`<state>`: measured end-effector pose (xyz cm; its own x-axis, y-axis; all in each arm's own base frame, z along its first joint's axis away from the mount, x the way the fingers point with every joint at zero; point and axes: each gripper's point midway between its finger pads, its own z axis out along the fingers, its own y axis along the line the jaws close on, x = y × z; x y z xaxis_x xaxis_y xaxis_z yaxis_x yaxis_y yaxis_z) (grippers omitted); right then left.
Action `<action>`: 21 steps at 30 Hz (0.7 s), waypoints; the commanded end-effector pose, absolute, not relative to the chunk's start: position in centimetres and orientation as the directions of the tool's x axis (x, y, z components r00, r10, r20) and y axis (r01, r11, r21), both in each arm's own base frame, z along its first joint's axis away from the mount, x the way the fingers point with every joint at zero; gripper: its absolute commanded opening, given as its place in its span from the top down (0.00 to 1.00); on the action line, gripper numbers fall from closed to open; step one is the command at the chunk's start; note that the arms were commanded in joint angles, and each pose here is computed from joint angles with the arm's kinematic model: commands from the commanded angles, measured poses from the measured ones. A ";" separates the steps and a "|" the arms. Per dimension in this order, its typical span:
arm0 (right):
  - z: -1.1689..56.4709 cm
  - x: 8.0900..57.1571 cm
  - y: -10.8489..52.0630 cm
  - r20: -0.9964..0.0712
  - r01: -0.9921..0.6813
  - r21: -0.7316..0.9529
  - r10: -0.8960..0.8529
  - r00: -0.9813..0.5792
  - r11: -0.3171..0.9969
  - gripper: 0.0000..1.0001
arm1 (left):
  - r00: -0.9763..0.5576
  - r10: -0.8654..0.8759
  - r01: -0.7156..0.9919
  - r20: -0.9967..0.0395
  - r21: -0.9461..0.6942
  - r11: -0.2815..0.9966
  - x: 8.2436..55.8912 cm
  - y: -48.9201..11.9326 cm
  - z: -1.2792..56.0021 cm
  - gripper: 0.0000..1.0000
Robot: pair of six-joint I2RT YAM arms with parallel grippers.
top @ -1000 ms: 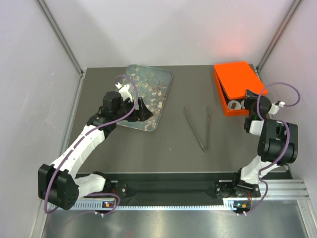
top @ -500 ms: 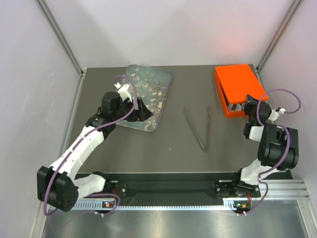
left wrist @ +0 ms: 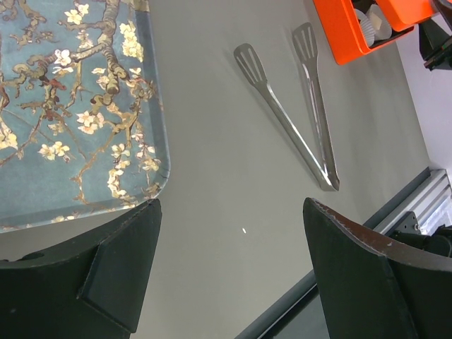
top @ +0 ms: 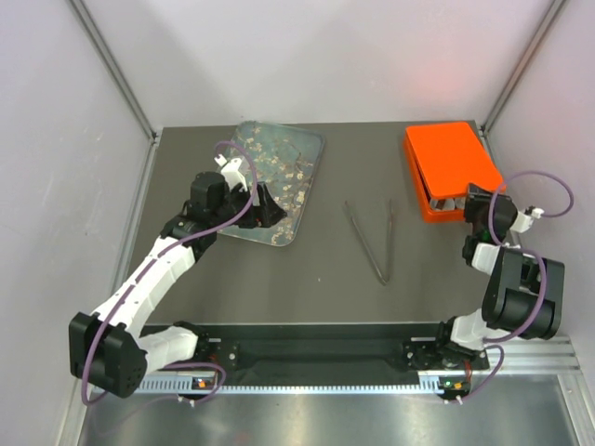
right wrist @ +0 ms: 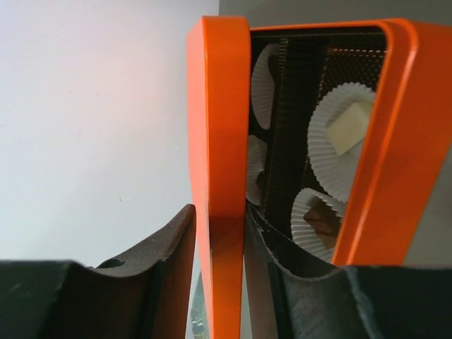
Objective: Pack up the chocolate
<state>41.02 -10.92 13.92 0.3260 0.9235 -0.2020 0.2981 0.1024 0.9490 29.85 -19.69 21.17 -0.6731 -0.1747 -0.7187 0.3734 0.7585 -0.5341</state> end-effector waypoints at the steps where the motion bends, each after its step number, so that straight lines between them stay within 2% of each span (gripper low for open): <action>1: 15.0 39.9 -11.9 -0.240 0.296 0.946 0.904 0.353 0.135 0.67 | -0.623 -0.182 0.417 -0.761 -0.520 0.746 29.9 -19.7 22.7 0.14; 5: 13.9 38.4 -11.8 -0.261 0.352 0.926 0.904 0.339 0.136 0.65 | -0.627 -0.183 0.417 -0.757 -0.525 0.742 29.9 -19.8 22.7 0.14; 10: 10.7 34.8 -13.0 -0.284 0.536 0.843 0.888 0.361 0.052 0.63 | -0.625 -0.188 0.418 -0.758 -0.528 0.739 29.8 -19.9 22.9 0.14; 13: 11.4 33.1 -14.6 -0.352 0.585 0.809 0.843 0.406 0.056 0.61 | -0.618 -0.191 0.421 -0.762 -0.527 0.738 29.8 -19.9 23.2 0.14; 16: 14.1 33.3 -15.5 -0.421 0.591 0.798 0.813 0.402 0.121 0.58 | -0.615 -0.194 0.424 -0.764 -0.529 0.735 29.7 -19.8 23.3 0.14; 19: 16.4 34.9 -15.4 -0.479 0.600 0.769 0.819 0.316 0.218 0.53 | -0.617 -0.194 0.425 -0.763 -0.530 0.733 29.7 -19.9 23.4 0.14; 21: 15.6 36.5 -14.4 -0.513 0.622 0.714 0.844 0.156 0.320 0.52 | -0.614 -0.195 0.426 -0.765 -0.529 0.734 29.7 -19.9 23.4 0.14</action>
